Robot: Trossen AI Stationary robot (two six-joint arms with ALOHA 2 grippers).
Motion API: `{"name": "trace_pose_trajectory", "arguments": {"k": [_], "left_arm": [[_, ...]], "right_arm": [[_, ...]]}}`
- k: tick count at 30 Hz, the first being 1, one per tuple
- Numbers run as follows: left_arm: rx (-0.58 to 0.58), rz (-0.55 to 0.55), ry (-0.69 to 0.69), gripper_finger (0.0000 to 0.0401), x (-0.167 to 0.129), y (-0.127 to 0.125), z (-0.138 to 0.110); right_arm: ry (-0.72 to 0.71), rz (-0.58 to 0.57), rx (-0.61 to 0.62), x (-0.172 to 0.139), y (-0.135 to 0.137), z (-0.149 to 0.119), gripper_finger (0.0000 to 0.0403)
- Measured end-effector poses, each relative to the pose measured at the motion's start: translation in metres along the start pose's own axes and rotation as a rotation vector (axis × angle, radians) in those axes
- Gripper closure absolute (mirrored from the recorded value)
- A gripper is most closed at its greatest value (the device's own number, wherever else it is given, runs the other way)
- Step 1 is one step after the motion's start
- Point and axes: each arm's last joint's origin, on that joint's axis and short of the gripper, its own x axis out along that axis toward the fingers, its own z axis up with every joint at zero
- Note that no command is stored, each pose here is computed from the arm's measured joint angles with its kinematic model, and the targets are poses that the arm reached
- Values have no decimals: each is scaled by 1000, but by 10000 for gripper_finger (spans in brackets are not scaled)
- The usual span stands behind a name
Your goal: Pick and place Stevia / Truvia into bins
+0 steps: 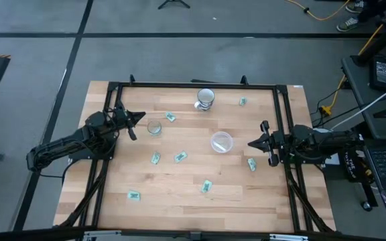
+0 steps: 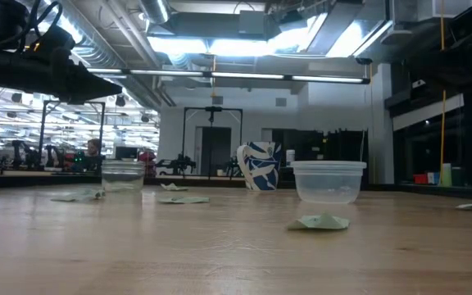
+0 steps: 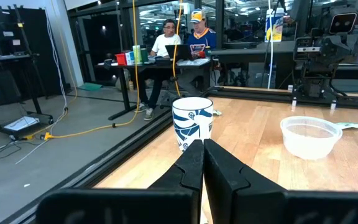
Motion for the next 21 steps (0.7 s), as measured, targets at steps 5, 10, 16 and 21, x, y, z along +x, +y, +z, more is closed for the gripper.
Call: {"name": "trace_pose_trajectory", "arguments": {"k": [5, 10, 16, 21], "left_arm": [[0, 0, 0, 395, 0, 0, 0], [0, 0, 0, 395, 0, 0, 0], [0, 0, 0, 395, 0, 0, 0], [0, 0, 0, 395, 0, 0, 0]], "right_arm": [[-1, 0, 0, 0, 0, 0, 399], [-7, -1, -35, 0, 0, 1, 399], [-21, -2, -116, 0, 0, 2, 399], [-19, -2, -155, 0, 0, 2, 399]]}}
